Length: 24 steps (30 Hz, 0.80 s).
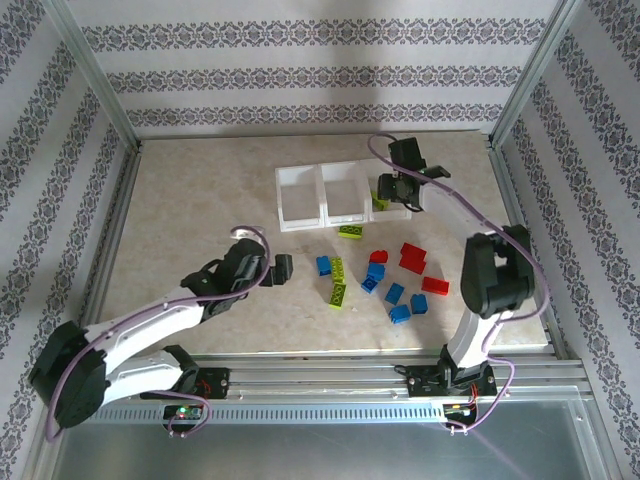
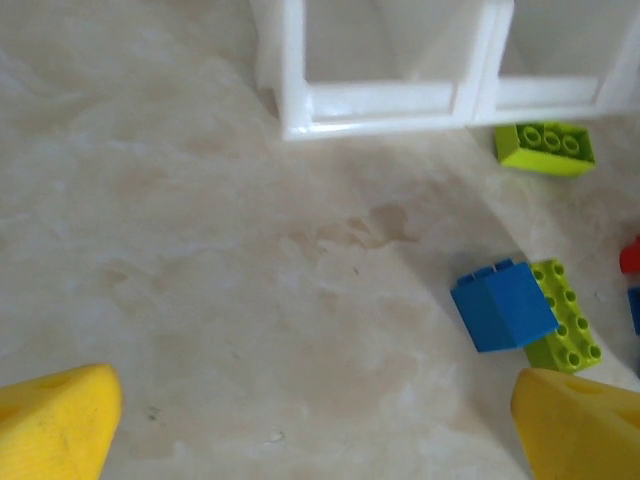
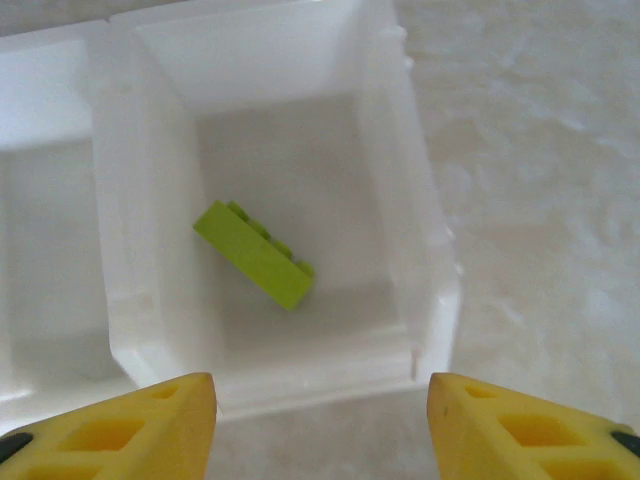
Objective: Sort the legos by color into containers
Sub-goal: Place the lego in the container, then pick up the lego from the center of the table.
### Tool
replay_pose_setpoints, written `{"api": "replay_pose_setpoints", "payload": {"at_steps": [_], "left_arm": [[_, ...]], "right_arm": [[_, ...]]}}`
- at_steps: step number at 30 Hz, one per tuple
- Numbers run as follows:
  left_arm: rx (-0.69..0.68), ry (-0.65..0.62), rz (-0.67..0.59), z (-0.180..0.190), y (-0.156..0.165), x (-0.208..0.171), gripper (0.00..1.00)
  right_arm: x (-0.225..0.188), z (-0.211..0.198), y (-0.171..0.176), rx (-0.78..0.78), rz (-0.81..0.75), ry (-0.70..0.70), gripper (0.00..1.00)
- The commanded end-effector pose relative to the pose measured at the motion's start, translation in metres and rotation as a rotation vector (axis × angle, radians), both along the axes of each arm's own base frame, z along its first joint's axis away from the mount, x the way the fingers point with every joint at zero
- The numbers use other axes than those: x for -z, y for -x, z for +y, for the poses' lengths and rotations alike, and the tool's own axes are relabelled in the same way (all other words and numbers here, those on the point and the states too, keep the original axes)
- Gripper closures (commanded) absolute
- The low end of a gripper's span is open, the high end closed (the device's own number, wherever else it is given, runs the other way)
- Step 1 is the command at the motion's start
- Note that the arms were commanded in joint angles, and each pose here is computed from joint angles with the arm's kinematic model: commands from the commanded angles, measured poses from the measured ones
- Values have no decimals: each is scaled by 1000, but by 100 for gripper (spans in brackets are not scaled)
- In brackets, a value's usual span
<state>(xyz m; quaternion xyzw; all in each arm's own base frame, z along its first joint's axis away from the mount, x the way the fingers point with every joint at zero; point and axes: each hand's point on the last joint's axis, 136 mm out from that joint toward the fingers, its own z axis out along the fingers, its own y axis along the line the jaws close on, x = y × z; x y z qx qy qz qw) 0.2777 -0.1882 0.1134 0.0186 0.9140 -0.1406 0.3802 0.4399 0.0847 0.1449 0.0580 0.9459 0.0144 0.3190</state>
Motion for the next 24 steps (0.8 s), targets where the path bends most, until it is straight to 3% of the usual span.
{"api": "replay_pose_setpoints", "payload": {"at_steps": [1, 2, 3, 8, 15, 24], "left_arm": [[31, -6, -8, -24, -4, -4, 0], [40, -10, 0, -31, -5, -2, 0], [50, -14, 7, -36, -4, 0, 0], [92, -33, 30, -61, -11, 10, 1], [120, -49, 65, -86, -26, 23, 9], [118, -117, 127, -102, -41, 48, 15]], "right_arm": [[1, -20, 26, 106, -10, 24, 31], [3, -26, 35, 130, -12, 29, 13], [5, -30, 42, 145, -14, 30, 2], [7, -51, 81, 209, -20, 55, 2], [10, -67, 125, 285, -49, 16, 2], [16, -76, 156, 309, -61, -6, 2]]}}
